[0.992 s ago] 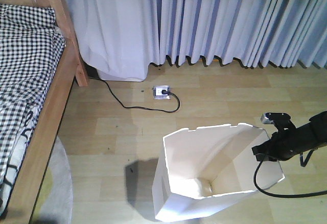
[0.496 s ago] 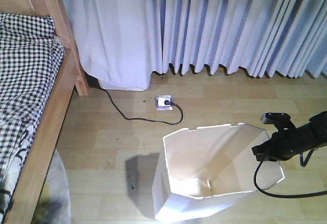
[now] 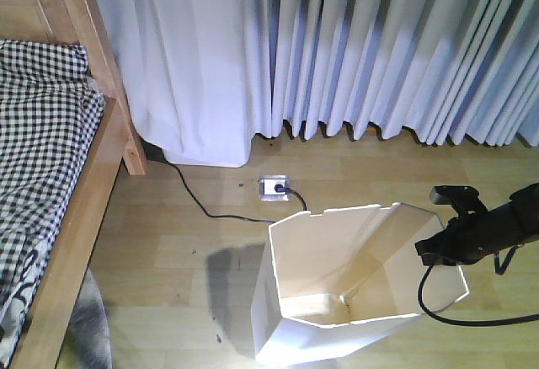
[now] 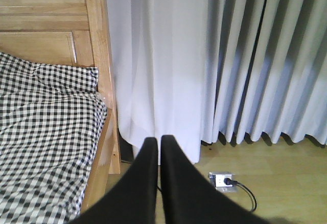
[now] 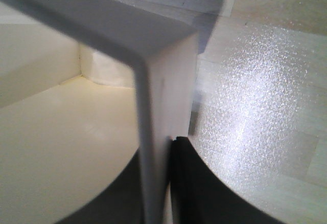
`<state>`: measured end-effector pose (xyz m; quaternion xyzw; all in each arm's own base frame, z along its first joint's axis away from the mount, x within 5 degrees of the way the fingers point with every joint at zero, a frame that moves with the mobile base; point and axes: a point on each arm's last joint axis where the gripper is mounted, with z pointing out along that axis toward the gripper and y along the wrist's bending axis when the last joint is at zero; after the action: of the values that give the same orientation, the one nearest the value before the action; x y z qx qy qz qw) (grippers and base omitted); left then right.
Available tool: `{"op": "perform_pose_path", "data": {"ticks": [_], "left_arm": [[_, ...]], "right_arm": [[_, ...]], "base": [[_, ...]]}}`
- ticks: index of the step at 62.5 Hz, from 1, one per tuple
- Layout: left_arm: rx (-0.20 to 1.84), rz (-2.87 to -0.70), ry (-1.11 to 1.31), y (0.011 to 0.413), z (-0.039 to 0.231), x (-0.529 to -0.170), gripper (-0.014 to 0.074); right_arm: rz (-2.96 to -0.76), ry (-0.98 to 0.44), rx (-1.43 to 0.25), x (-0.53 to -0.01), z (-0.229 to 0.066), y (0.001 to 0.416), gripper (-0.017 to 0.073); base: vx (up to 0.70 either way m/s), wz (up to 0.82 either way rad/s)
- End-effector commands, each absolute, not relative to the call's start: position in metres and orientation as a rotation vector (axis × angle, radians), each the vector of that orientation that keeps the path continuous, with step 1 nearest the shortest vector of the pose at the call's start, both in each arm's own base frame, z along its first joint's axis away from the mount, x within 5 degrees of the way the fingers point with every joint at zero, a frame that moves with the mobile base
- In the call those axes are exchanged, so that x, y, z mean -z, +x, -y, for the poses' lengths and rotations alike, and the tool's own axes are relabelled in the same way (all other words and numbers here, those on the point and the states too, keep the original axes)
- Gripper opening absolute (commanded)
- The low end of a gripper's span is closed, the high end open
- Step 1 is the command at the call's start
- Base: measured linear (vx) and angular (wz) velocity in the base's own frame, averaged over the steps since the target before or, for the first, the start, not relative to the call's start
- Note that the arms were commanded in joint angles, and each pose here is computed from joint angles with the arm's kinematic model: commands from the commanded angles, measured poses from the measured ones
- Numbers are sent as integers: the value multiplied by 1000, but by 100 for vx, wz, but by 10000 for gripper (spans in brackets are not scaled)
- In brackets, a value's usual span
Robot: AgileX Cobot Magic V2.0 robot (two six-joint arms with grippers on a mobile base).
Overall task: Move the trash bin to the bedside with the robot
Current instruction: 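Carry the bin with the right gripper up beside the bed frame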
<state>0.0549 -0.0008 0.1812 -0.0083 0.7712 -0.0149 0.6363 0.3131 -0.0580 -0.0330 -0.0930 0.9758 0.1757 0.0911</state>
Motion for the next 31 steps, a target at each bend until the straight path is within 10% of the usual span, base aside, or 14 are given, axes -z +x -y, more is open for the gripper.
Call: {"op": "perform_pose_path", "data": {"ticks": [1,31], "left_arm": [[44,-1697,-20,55,1,-182,-6],[44,-1697,-20,55,1,-182,-6]], "right_arm": [[-2786,-241,-733,1,48,324,-5],[-2786,-241,-733,1,48,324,-5]], "base": [[16,0],[16,-2]]}}
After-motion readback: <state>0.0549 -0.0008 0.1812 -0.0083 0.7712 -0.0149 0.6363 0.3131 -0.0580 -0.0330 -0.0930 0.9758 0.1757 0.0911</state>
